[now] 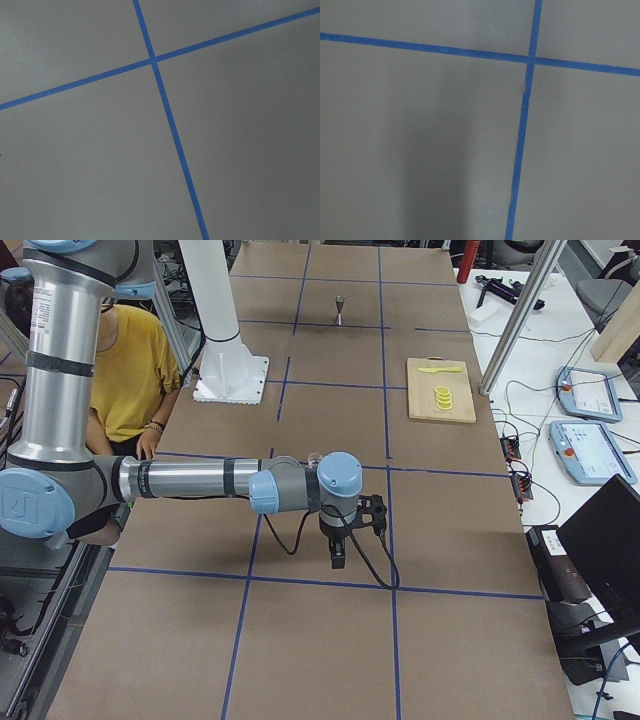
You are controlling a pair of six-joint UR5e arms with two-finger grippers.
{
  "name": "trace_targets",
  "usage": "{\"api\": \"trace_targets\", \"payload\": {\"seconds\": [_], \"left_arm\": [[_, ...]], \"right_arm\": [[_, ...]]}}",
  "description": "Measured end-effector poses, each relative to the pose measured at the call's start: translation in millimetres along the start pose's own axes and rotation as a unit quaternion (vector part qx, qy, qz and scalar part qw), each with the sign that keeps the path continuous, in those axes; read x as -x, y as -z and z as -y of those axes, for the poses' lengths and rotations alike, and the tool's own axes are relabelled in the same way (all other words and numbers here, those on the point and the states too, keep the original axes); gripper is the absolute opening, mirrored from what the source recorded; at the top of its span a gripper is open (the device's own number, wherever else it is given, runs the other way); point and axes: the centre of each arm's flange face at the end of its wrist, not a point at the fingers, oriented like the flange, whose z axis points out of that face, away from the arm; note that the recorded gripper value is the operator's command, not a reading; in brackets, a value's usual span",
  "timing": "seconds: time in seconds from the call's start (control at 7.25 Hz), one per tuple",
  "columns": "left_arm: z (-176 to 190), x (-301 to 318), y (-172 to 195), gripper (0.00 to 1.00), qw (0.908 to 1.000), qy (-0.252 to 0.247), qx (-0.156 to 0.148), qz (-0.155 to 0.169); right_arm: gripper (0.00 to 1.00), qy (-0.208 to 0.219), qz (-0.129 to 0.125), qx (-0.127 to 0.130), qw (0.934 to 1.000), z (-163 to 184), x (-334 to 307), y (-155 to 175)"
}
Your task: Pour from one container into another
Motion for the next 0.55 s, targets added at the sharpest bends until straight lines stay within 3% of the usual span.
{"api": "trace_targets", "payload": {"seconds": [0.55], "left_arm": [[37.8,-76.3,-19.0,1.00,0.9935,0.028,-0.089,-0.065]], "right_arm": [[1.00,0.014,0.005,-0.014,0.9998,2.0,2.4,0.7]]}}
